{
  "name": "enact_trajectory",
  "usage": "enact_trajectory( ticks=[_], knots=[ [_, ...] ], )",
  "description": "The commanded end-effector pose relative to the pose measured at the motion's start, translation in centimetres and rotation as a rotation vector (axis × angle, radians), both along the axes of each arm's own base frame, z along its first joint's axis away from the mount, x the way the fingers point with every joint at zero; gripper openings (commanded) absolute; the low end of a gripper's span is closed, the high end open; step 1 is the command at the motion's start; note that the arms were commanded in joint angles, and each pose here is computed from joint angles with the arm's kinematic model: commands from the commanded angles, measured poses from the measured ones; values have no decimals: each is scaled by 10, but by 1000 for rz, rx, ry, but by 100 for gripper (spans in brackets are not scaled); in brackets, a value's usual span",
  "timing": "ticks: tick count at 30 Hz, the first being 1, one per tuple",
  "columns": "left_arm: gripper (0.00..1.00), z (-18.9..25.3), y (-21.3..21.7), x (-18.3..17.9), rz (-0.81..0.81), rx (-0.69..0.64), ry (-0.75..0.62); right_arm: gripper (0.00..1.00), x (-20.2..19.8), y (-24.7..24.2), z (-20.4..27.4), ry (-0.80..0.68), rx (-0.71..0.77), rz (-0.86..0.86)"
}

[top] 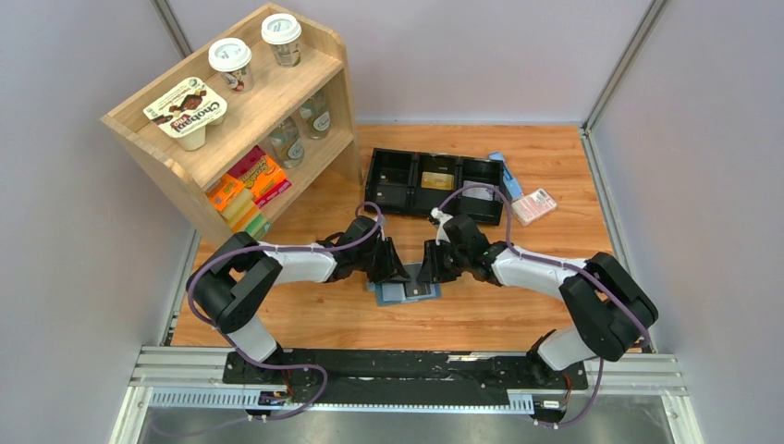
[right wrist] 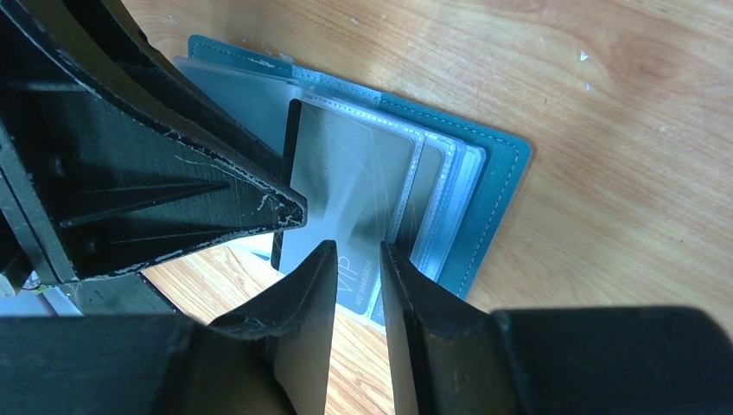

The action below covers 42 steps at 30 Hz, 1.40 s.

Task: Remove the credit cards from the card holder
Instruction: Remove the credit card from the card holder.

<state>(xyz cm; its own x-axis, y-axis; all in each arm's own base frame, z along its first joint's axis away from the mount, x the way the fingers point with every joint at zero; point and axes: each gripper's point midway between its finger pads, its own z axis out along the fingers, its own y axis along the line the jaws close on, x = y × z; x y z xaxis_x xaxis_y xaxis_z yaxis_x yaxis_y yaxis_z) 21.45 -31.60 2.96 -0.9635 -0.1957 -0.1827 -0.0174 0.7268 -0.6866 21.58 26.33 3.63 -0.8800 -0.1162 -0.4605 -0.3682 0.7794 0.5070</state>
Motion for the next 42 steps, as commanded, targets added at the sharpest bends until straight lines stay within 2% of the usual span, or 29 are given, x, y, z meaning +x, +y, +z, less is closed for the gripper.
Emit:
enact_trajectory(
  ticks=[1,7,12,18,26,42],
  knots=[
    [33,19,-14,3,-1,-108,-36,31,0,2,-6,8,13,-2],
    [26,27,-8,3,53,-167,-58,31,-2,-1,-13,24,-2,-7],
    [21,38,-7,6,105,-271,-82,31,-4,-2,-18,38,-8,-8],
    [20,47,-10,5,108,-351,-98,31,-6,-3,-23,58,-10,-14],
    [19,52,-4,5,122,-338,-124,28,-5,-8,-32,89,-22,-44],
    [11,53,7,2,152,-311,-119,23,-5,-27,-66,204,-60,-128]
  ],
)
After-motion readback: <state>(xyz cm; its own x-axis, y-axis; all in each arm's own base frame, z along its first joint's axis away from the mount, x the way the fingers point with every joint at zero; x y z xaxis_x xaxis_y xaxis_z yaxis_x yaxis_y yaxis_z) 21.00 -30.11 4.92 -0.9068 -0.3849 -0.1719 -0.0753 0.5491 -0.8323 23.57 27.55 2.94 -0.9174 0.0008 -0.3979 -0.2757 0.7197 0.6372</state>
